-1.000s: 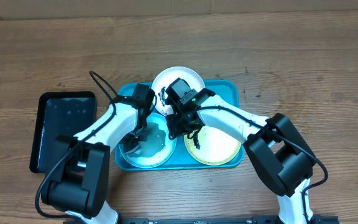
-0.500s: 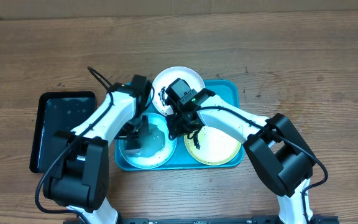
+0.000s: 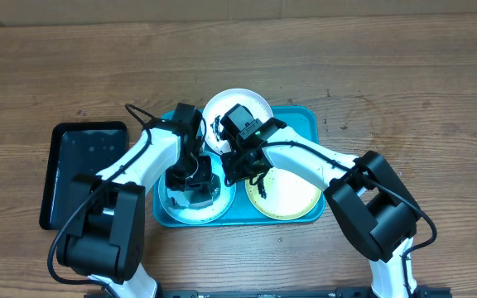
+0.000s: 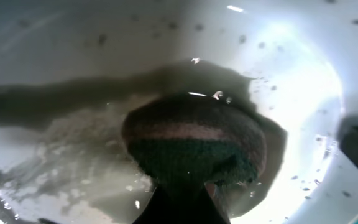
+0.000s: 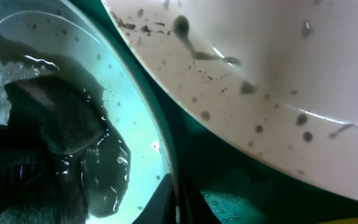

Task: Clean dirty plates on tray and stack at the side
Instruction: 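Scrub the light blue plate with the sponge in the left gripper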

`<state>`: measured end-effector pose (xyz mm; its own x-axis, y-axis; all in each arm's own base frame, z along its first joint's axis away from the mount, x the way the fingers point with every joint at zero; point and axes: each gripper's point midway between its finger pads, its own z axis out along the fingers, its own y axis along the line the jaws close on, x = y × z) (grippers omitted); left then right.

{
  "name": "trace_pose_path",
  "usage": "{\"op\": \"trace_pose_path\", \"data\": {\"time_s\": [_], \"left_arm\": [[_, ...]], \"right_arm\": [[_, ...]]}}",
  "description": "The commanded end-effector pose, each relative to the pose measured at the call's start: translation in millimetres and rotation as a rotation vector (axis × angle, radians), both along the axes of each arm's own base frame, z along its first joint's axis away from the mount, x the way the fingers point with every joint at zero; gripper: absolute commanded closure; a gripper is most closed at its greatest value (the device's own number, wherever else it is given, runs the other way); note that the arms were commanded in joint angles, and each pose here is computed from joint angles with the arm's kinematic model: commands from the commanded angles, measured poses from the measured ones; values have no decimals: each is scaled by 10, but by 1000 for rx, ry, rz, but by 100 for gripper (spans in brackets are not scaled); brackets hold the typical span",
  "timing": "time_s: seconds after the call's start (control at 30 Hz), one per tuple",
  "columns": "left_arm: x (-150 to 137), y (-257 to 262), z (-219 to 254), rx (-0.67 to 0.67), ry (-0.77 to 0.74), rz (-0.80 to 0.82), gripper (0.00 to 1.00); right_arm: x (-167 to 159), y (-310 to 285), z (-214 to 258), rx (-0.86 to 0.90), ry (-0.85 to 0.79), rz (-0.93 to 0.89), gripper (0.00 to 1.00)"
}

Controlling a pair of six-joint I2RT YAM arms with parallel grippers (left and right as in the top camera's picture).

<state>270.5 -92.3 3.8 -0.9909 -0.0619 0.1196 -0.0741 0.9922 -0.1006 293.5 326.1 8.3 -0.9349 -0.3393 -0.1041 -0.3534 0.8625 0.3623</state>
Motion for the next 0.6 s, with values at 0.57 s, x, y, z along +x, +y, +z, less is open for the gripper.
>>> {"op": "trace_pose_path", "data": {"time_s": [0.57], "left_arm": [[123,1062,121,633,-99,-16,96]], "right_arm": [[19,-77,-51,-30,-8,-5,95]]}}
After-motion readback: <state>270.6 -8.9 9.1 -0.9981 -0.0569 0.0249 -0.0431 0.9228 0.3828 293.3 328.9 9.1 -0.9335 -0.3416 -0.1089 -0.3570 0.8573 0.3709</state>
